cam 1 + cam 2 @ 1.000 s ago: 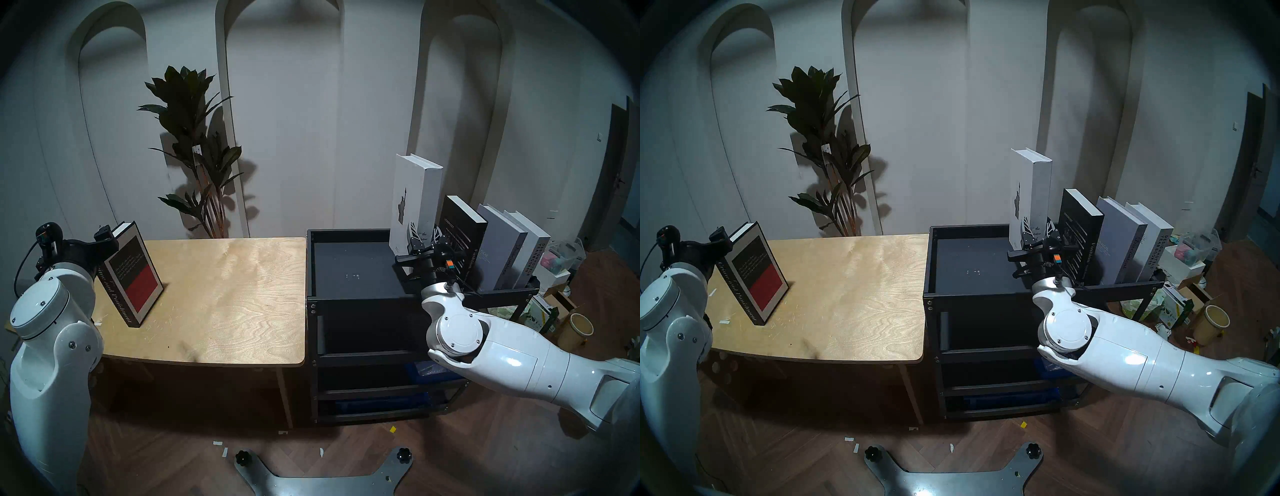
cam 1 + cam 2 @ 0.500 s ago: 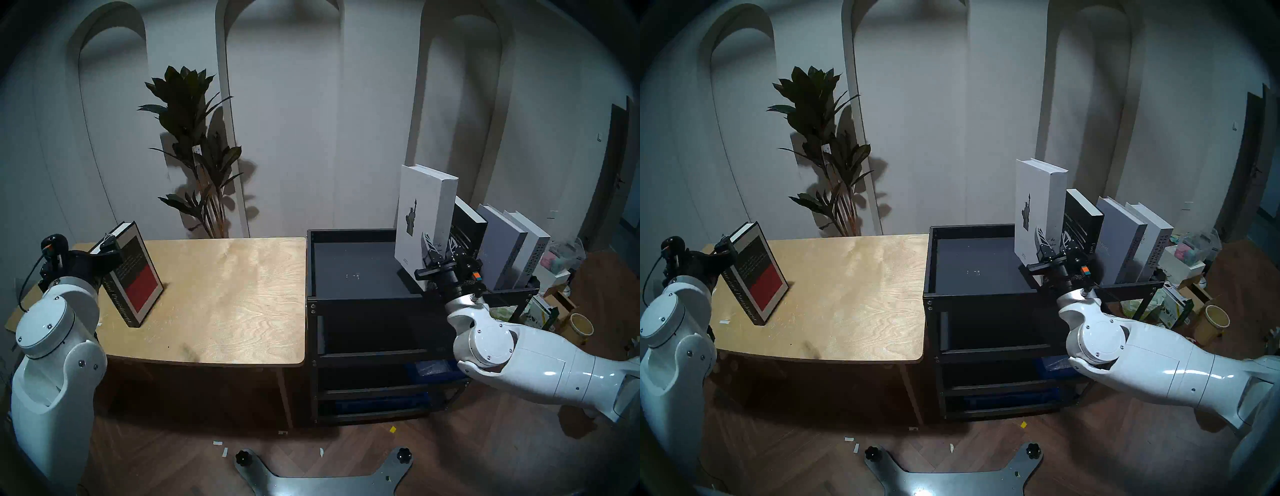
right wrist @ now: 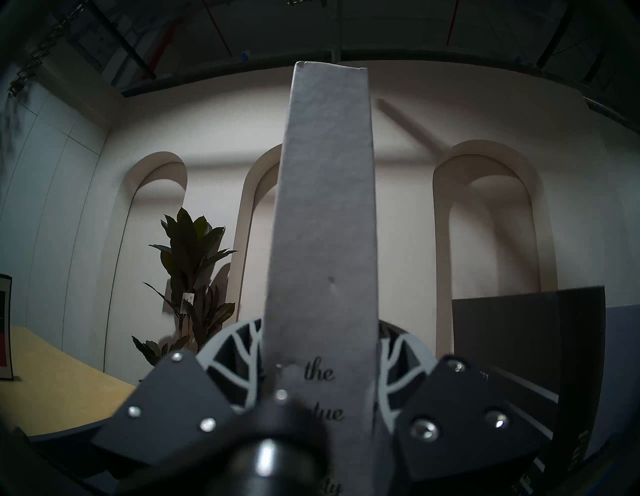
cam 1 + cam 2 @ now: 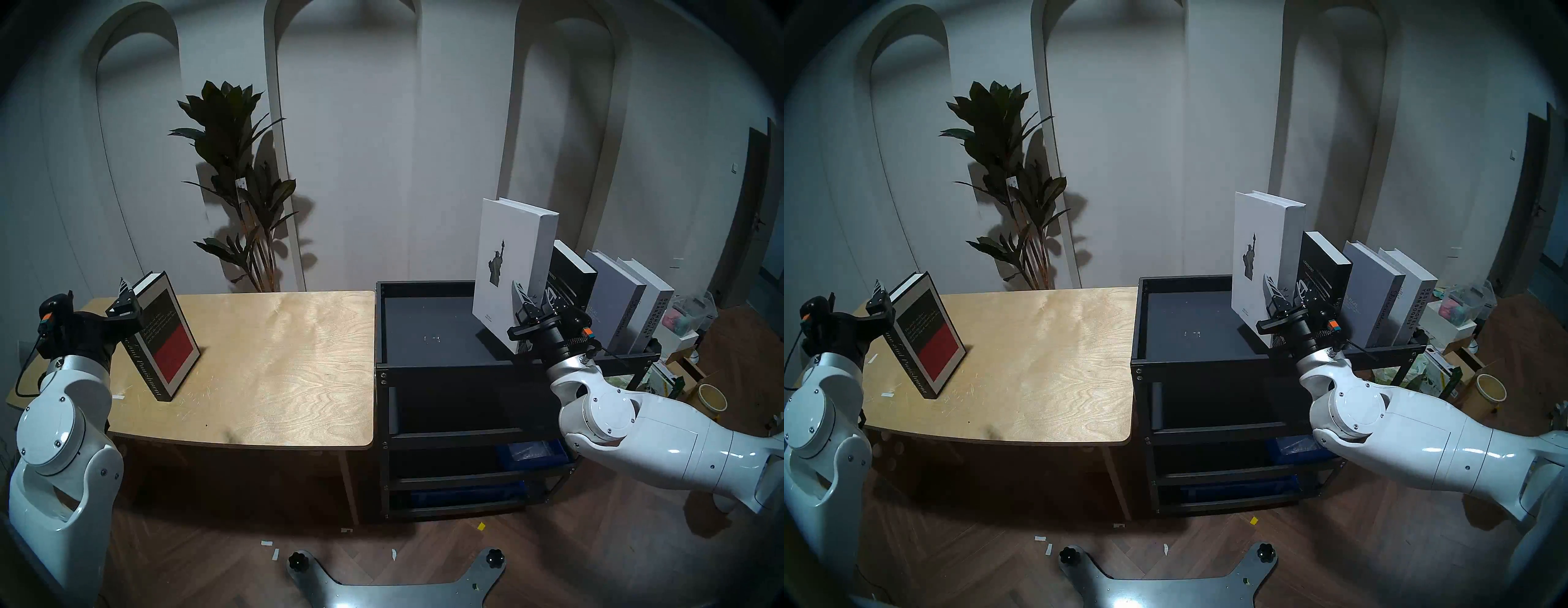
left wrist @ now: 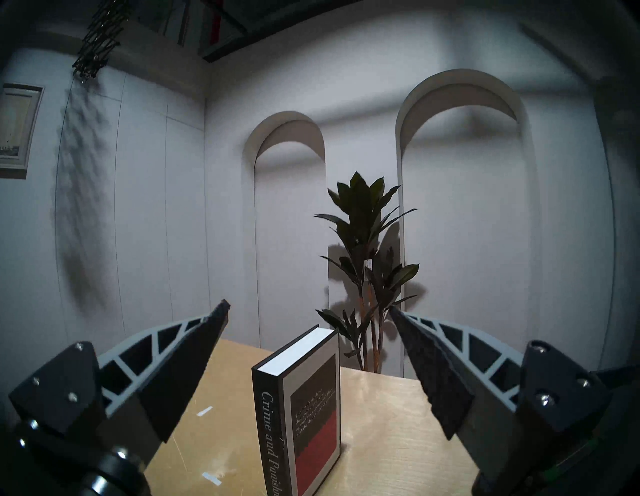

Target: Move the books from the display table onto the shelf, standing them upright with spines facing out and tallest at one end

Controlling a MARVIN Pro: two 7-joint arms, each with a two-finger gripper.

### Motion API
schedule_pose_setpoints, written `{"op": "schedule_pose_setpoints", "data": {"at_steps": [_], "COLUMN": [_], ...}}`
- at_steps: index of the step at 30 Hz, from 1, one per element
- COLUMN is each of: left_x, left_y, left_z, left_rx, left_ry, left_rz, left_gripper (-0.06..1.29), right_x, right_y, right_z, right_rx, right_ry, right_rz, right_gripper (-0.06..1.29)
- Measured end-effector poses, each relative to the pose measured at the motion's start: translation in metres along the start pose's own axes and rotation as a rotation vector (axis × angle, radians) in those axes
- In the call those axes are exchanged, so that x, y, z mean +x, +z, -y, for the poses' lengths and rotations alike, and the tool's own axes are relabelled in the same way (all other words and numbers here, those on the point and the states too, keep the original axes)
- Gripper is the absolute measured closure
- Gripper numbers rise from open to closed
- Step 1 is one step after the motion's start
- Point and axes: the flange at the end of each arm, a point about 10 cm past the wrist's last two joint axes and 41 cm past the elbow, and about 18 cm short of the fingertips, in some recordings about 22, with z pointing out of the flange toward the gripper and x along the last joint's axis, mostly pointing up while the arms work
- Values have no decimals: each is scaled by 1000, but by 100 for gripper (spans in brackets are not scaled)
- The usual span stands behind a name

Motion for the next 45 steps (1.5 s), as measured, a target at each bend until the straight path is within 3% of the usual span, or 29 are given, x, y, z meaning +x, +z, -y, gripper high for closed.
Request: {"op": "schedule_pose_setpoints", "data": {"at_steps": [6,14,28,33,38,45], "left_x": [-11,-25,-42,-42,-43,-46], "left_y": [-2,-4,-8,-8,-8,-8], "left_z": [7,18,29,28,28,28], "left_rx": [-48,-86,-115,-126,-135,-142], "left_ry": [14,11,-12,-16,-14,-11], "left_rz": [-47,-109,-191,-207,-215,-219], "left_gripper": [-1,-1,-1,-1,-1,-1], "right_x": [-10,-16,-30,-45,-65,-78], "right_y": [-1,9,33,28,11,-8], "right_z": [6,12,-8,-12,-12,-8], "right_rx": [-54,-76,-75,-82,-85,-86], "right_ry": [-7,-41,-135,-124,-103,-72], "right_rz": [-11,-32,2,31,67,78], "right_gripper": [82,82,82,82,82,82]}}
